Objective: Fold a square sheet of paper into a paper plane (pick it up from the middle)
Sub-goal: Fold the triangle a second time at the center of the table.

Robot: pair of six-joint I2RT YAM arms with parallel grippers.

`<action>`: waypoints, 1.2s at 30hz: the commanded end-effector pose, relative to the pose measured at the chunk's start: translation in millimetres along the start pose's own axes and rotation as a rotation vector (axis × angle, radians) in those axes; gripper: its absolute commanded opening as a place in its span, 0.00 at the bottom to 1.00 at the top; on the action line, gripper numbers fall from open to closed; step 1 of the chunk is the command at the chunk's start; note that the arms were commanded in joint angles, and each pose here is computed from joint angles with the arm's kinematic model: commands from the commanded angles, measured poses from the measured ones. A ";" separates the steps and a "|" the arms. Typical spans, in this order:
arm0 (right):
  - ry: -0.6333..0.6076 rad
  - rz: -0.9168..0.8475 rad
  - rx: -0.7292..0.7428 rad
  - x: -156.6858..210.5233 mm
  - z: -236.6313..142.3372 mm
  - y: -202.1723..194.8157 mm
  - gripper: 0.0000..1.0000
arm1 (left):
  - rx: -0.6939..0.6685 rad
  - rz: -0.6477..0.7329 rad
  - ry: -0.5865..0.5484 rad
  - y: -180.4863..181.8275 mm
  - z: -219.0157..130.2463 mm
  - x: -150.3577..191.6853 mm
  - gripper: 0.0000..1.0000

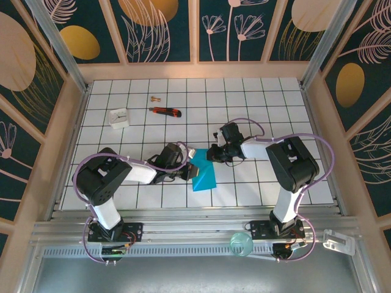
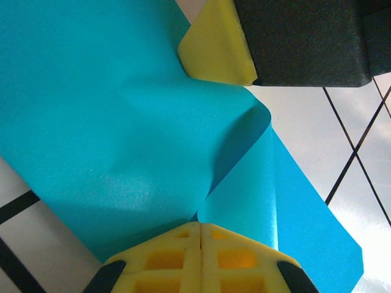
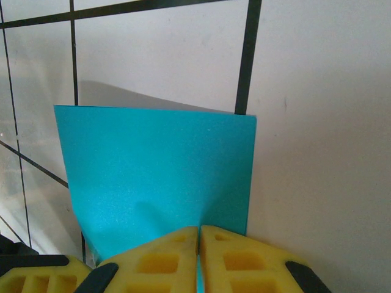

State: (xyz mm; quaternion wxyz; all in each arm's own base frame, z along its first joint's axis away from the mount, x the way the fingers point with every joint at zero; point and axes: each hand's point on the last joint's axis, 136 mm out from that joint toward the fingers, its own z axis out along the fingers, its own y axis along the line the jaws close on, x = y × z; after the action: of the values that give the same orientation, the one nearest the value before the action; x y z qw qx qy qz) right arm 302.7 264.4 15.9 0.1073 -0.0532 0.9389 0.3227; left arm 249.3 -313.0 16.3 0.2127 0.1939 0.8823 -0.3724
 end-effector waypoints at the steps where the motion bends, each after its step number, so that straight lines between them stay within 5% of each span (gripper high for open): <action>1: 0.050 0.010 0.110 16.7 8.0 -23.8 0.12 | -0.053 0.008 0.051 15.3 4.5 12.4 0.00; 15: -0.049 -0.061 0.048 -18.3 -25.0 13.3 0.18 | -0.095 0.020 0.116 24.7 7.3 23.8 0.00; 23: -0.099 -0.049 -0.009 -5.9 -50.3 26.4 0.19 | -0.097 0.017 0.111 24.5 8.1 21.0 0.00; 36: -0.030 -0.061 -0.016 -18.0 -2.2 19.6 0.15 | -0.089 0.011 0.109 22.7 8.4 20.0 0.00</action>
State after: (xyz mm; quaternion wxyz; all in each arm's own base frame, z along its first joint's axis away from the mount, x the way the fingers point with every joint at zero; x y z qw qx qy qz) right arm 311.1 270.2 36.6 0.1280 -0.0657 0.9358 0.3219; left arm 251.3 -315.8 15.0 0.2043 0.2151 0.8847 -0.3595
